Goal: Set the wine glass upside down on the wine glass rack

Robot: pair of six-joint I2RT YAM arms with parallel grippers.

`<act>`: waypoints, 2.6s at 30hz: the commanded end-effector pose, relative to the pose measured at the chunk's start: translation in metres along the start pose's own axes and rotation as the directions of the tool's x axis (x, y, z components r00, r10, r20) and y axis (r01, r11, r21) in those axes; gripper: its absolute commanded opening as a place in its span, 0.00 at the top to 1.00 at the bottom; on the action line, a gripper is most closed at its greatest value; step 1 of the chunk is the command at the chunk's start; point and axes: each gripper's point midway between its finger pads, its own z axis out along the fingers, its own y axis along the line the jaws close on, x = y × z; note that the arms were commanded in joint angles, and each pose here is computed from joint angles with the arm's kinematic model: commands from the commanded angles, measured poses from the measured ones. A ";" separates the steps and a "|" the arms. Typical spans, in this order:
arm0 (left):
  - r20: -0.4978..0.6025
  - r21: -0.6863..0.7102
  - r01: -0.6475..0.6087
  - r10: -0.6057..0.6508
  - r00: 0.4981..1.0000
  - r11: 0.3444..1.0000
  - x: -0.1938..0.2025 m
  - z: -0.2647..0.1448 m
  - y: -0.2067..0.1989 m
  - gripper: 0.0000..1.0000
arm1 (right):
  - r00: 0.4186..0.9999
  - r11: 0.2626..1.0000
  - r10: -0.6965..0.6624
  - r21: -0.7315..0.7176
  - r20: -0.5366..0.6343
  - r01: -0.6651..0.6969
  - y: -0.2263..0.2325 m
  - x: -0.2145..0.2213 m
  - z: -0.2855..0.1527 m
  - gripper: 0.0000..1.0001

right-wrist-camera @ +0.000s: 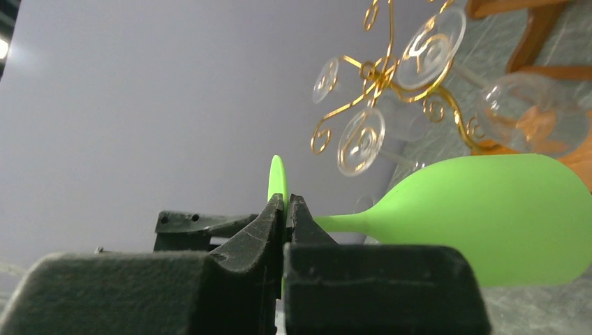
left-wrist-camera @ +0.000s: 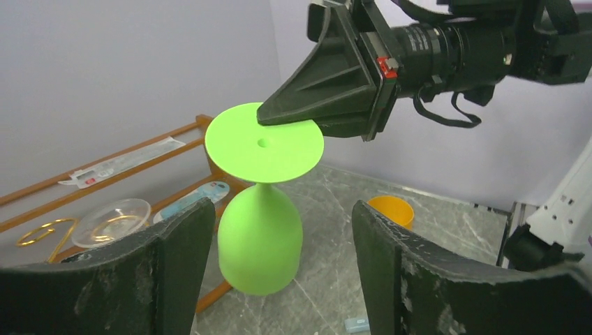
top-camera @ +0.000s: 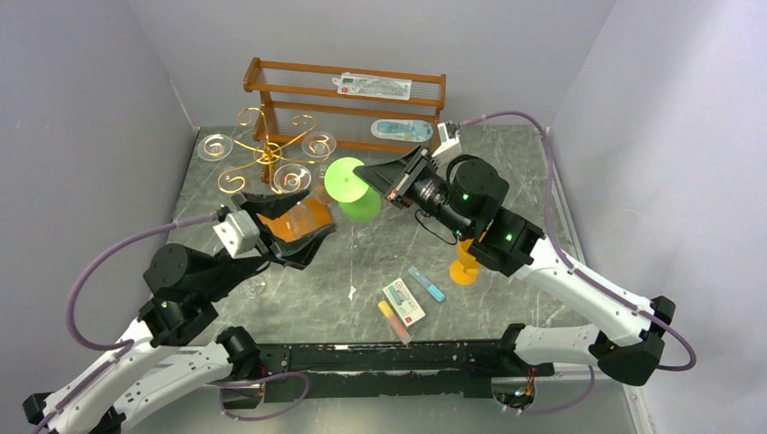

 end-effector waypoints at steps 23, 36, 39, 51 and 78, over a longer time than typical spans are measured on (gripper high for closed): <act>0.078 -0.413 0.125 -0.101 0.992 0.902 -0.081 -0.043 0.073 0.20 | 0.963 0.974 -0.161 0.189 0.215 0.120 -0.068 -0.098 0.125 1.00; 0.113 -0.532 0.172 -0.131 0.985 0.829 -0.081 -0.060 0.093 0.21 | 0.990 0.997 0.019 0.075 0.143 -0.030 -0.080 -0.093 0.172 1.00; 0.121 -0.530 0.187 -0.144 0.982 0.827 -0.081 -0.059 0.093 0.21 | 0.991 0.995 0.062 0.066 0.120 -0.070 -0.083 -0.090 0.182 1.00; 0.039 -0.360 0.143 -0.138 0.990 0.922 -0.073 -0.034 0.062 0.21 | 0.988 0.987 0.147 0.052 0.049 -0.150 -0.093 -0.079 0.215 1.00; 0.034 -0.411 0.158 -0.158 0.987 0.898 -0.065 -0.043 0.069 0.21 | 0.966 0.985 0.172 0.023 -0.194 -0.171 -0.112 -0.038 0.252 1.00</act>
